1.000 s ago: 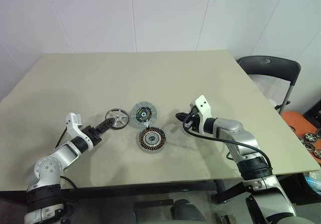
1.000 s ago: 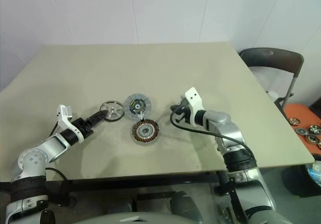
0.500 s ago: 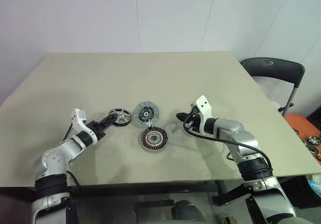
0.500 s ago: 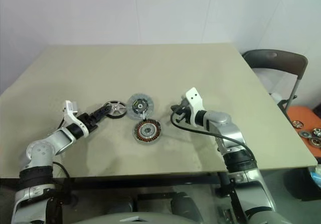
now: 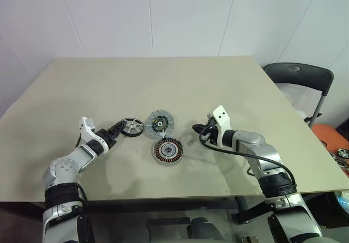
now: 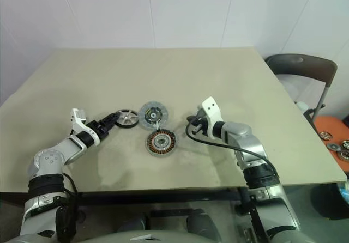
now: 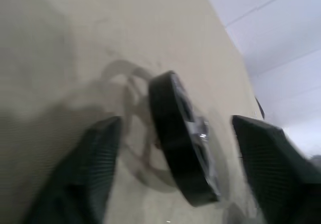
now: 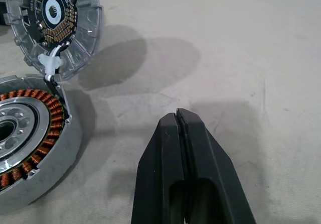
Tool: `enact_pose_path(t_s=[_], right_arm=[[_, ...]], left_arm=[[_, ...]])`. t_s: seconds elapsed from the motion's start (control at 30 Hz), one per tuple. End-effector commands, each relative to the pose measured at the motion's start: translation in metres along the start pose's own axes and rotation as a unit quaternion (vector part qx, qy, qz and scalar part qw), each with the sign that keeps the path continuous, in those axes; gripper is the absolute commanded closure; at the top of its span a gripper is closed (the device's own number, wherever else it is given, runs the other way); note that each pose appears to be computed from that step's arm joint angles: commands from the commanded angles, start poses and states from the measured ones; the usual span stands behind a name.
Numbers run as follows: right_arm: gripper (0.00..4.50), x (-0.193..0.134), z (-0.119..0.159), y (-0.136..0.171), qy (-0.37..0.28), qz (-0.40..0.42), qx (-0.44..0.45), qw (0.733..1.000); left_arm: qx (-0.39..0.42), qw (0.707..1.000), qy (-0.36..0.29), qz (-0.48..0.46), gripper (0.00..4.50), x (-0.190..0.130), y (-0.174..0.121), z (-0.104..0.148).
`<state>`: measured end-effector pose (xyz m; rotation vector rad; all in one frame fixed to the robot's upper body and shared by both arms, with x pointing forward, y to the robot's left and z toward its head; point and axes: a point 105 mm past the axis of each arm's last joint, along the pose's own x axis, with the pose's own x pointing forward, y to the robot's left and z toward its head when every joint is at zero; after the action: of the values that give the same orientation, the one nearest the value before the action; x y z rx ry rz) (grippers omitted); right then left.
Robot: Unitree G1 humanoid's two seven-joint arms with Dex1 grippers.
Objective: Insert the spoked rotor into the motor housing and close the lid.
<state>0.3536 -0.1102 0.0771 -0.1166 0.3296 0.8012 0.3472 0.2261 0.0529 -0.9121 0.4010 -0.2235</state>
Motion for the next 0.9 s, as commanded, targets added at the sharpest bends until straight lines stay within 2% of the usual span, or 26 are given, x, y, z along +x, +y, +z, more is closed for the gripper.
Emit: enact_pose_path(t_s=[0.03,0.2,0.37,0.5,0.63,0.83,0.9], right_arm=[[4.50,0.000,0.012,0.002,-0.015,0.000,-0.027,1.000],[4.50,0.000,0.010,0.002,-0.011,0.001,-0.031,0.999],[4.50,-0.001,0.010,0.000,-0.009,-0.003,-0.032,0.999],[4.50,-0.001,0.009,-0.001,-0.009,-0.005,-0.032,0.999],[4.50,-0.003,0.009,-0.006,-0.010,-0.013,-0.030,0.999],[4.50,-0.009,0.006,-0.016,-0.004,-0.026,-0.032,0.999],[4.50,-0.011,0.005,-0.019,-0.002,-0.029,-0.032,0.999]], left_arm=[[-0.027,0.999,-0.008,0.019,2.28,0.000,0.006,0.001],[-0.037,0.999,-0.007,0.024,3.93,0.002,0.004,-0.001],[-0.060,0.997,-0.018,-0.049,3.99,0.002,-0.024,0.002],[-0.075,0.994,-0.024,-0.078,3.99,-0.001,-0.034,0.006],[-0.115,0.981,-0.050,-0.147,3.99,-0.011,-0.053,0.018],[-0.157,0.963,-0.106,-0.194,3.99,-0.025,-0.060,0.040],[-0.158,0.960,-0.091,-0.211,3.99,-0.024,-0.071,0.036]])
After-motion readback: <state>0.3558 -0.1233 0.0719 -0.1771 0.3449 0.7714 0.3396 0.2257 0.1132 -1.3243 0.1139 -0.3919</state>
